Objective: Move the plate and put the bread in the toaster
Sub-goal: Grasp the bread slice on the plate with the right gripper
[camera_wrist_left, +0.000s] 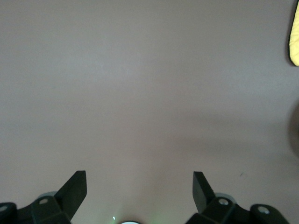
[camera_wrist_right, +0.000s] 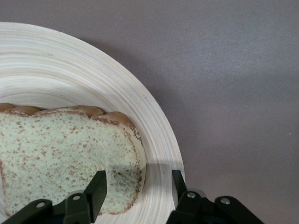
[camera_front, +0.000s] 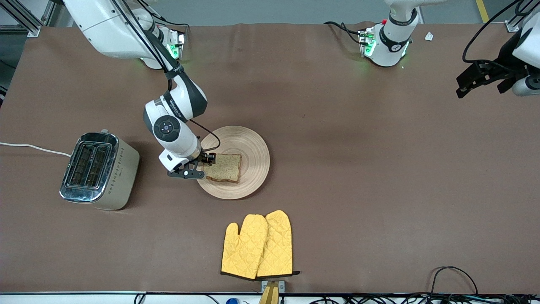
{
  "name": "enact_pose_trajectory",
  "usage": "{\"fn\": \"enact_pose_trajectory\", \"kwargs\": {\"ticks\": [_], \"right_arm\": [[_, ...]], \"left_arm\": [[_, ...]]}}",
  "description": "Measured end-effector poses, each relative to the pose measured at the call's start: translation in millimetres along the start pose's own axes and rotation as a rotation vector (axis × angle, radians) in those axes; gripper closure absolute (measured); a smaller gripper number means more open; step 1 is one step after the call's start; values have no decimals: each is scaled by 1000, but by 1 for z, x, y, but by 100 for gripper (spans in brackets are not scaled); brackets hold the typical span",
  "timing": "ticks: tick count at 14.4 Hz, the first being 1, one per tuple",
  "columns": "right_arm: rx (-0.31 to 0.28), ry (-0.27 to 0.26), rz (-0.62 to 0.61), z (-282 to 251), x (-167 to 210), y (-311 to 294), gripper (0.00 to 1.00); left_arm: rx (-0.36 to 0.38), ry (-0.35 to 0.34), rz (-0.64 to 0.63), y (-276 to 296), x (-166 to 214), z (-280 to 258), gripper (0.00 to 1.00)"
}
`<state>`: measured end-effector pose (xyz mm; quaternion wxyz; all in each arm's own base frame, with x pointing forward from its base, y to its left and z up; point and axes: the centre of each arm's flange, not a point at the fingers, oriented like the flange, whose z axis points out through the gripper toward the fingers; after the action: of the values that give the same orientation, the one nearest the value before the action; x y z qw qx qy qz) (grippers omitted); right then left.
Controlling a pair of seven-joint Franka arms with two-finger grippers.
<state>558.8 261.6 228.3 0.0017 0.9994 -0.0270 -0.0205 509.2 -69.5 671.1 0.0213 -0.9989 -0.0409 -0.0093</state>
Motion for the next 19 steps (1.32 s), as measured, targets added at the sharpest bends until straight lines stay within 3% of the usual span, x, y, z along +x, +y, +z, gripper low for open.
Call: {"fn": "enact_pose_trajectory", "kwargs": {"ticks": [8,9,13,15,16,19], "right_arm": [[-4,-9,-15,10,-1,-8,39],[-4,-11,-15,11,0,-8,46],[-3,-8,-16,11,1,-9,57],[-6,-5,-19,11,2,-8,71],[-7,-5,-20,11,2,-8,71],[-10,-3,-21,11,2,-7,96]], "left_arm": [[-37,-15,-3,-12,-15,2,0],[-37,-15,1,-10,-15,2,0],[-41,-2,5,-7,-9,0,0],[-41,-3,5,-7,-8,0,0],[-41,-4,5,-6,-7,1,0],[-40,-8,5,-6,-6,3,0]]}}
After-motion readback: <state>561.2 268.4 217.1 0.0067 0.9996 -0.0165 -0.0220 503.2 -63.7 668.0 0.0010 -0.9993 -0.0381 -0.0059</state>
